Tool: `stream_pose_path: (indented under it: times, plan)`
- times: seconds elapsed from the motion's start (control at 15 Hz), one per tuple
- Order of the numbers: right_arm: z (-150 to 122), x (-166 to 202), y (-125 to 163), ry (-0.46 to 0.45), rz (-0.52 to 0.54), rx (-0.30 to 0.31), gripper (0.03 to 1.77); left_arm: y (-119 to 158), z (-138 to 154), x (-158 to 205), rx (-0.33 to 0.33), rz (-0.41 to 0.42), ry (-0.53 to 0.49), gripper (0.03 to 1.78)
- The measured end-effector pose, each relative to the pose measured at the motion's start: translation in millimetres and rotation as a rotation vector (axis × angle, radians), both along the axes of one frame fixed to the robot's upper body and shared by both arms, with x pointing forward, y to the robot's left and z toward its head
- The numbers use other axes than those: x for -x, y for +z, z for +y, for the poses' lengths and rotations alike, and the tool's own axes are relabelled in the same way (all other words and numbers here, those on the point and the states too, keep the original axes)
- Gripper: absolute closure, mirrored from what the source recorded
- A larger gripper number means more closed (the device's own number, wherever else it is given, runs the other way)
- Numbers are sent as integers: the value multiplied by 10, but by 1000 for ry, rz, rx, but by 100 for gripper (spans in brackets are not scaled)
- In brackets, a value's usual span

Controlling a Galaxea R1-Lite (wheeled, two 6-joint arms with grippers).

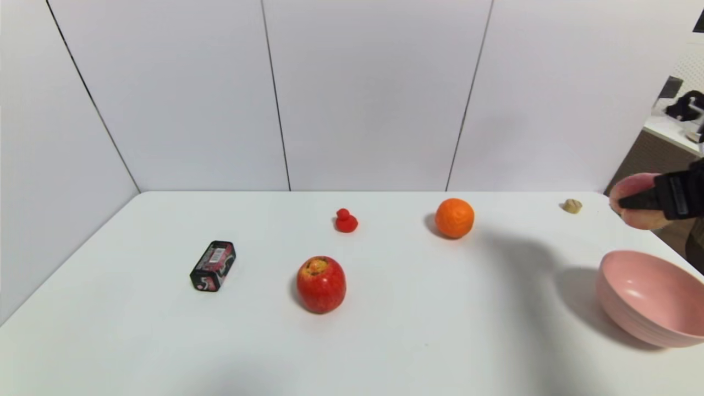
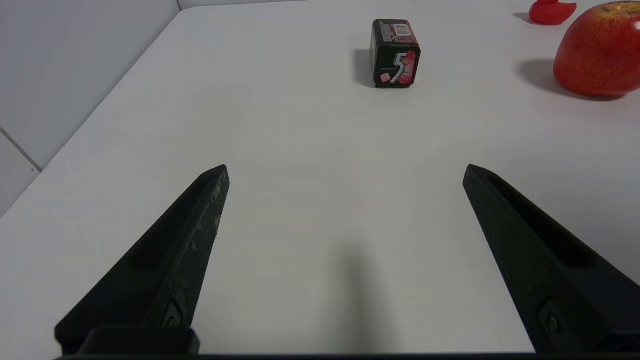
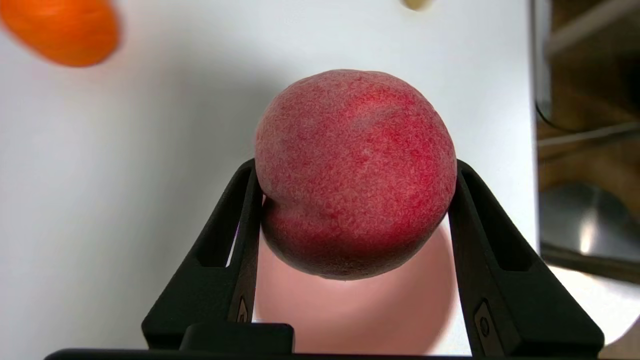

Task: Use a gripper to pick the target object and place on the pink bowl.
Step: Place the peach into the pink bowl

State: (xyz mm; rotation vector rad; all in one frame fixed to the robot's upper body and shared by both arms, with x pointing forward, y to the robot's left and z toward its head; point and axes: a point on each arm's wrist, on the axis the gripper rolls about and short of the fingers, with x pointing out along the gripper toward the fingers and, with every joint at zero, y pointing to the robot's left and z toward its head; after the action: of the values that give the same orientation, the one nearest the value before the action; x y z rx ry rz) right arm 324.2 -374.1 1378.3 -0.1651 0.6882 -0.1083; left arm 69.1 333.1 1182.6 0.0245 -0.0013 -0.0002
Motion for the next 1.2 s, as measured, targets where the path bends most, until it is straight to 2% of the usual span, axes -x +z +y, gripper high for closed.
stream_pose_path:
  times: [0.13,0.47,0.87,1.2]
  plan:
    - [-127,56,-60,-58,21,-3,74,0,0,0,0,0,0,12]
    - [-251,63,-328,-113,117,-25,74,0,0,0,0,0,0,12]
    - [-264,49,-520,-111,191,-48,74,0,0,0,0,0,0,12]
    - [-204,228,-638,-100,229,-65,74,0,0,0,0,0,0,12]
